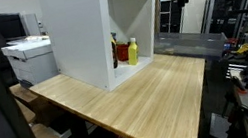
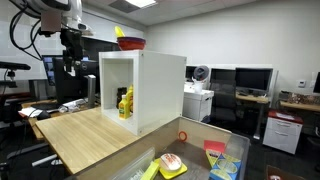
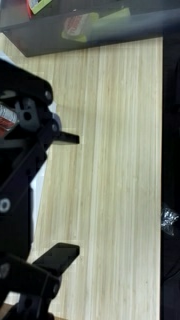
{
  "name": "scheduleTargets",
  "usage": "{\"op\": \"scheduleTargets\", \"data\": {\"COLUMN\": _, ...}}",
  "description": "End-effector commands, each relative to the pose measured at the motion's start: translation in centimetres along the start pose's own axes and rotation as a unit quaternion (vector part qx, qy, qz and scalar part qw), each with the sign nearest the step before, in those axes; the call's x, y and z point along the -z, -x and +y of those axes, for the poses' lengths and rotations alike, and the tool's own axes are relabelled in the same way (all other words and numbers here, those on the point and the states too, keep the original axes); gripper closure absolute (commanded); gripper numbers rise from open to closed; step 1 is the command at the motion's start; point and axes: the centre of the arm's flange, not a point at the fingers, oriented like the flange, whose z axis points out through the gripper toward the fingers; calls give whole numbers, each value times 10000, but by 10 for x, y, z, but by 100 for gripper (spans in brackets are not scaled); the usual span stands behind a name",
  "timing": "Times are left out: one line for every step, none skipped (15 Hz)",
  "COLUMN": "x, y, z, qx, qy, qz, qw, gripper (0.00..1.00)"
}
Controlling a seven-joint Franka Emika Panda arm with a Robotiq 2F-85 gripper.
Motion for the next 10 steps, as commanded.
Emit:
{"op": "scheduleTargets", "data": {"x": -5, "y": 0, "z": 13, "qx": -5, "qy": 37, "qz": 37, "qw": 10000, "gripper": 0}}
{"op": "scheduleTargets", "data": {"x": -5, "y": -2, "z": 17, "qx": -38, "qy": 16, "qz": 69, "qw": 10000, "gripper": 0}}
{"op": "scheduleTargets", "data": {"x": -4, "y": -3, "z": 20, "qx": -58, "qy": -9, "qz": 95, "qw": 9999, "gripper": 0}}
{"op": "scheduleTargets", "data": {"x": -5, "y": -5, "z": 23, "qx": -91, "qy": -18, "qz": 126, "qw": 9999, "gripper": 0}}
{"op": "scheduleTargets", "data": {"x": -5, "y": -7, "z": 26, "qx": -142, "qy": -37, "qz": 132, "qw": 9998, "gripper": 0}}
{"op": "scheduleTargets", "data": {"x": -4, "y": -10, "z": 30, "qx": -214, "qy": -61, "qz": 144, "qw": 9996, "gripper": 0}}
{"op": "scheduleTargets", "data": {"x": -4, "y": -11, "z": 32, "qx": -254, "qy": -74, "qz": 170, "qw": 9995, "gripper": 0}}
{"op": "scheduleTargets", "data": {"x": -4, "y": -14, "z": 36, "qx": -305, "qy": -84, "qz": 187, "qw": 9993, "gripper": 0}}
{"op": "scheduleTargets", "data": {"x": -4, "y": -15, "z": 38, "qx": -333, "qy": -93, "qz": 200, "qw": 9992, "gripper": 0}}
{"op": "scheduleTargets", "data": {"x": -4, "y": -17, "z": 41, "qx": -377, "qy": -99, "qz": 221, "qw": 9990, "gripper": 0}}
